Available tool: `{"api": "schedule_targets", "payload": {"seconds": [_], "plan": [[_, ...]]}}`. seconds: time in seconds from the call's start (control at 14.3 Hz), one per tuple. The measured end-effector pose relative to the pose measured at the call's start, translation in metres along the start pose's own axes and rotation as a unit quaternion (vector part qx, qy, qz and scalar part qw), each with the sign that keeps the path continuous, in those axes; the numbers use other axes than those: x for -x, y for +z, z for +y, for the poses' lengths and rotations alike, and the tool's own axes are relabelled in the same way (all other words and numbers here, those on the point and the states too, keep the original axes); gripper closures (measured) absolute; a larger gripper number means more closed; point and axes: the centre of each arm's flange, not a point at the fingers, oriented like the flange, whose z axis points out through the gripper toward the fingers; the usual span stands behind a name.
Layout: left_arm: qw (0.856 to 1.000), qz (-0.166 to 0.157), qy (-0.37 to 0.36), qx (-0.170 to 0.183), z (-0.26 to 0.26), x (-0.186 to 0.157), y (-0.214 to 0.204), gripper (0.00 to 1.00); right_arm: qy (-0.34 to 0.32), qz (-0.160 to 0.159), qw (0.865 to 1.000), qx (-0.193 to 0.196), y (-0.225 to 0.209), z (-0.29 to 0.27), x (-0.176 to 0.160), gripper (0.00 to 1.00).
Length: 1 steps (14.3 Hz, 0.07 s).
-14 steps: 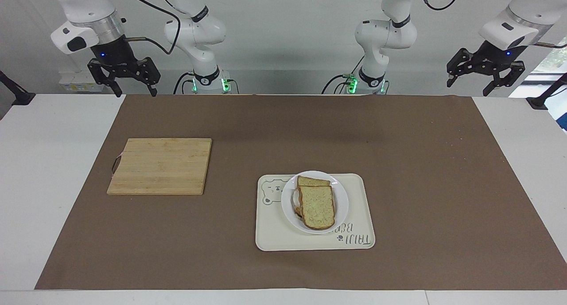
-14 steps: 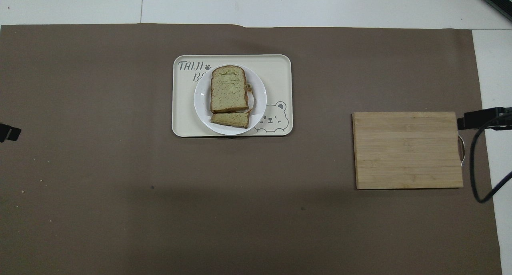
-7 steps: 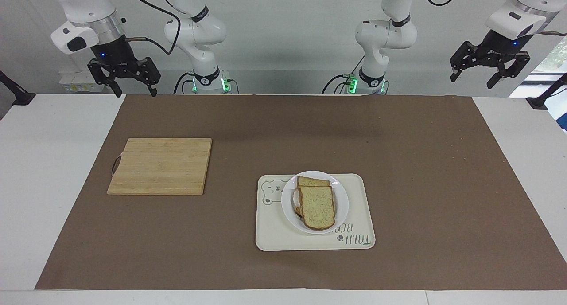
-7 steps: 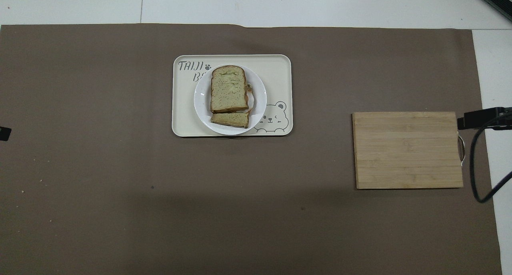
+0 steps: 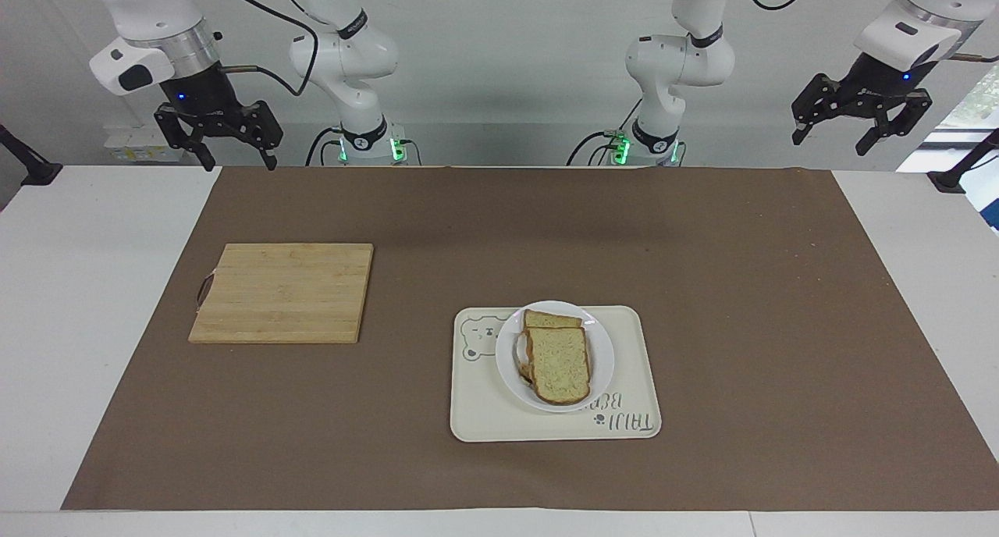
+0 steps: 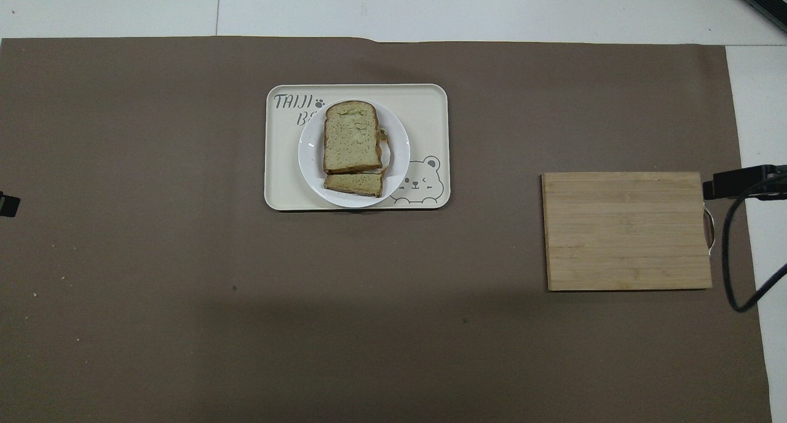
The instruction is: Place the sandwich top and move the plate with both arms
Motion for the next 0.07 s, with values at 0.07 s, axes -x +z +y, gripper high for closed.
{"api": "schedule_targets", "payload": {"seconds": [0.07], "plan": [[1.0,0.0,0.0,0.0,0.0,0.0002,0.0002,0.0,0.0,0.0,1.0,0.0,0.0,0.0,0.0,0.0]]}}
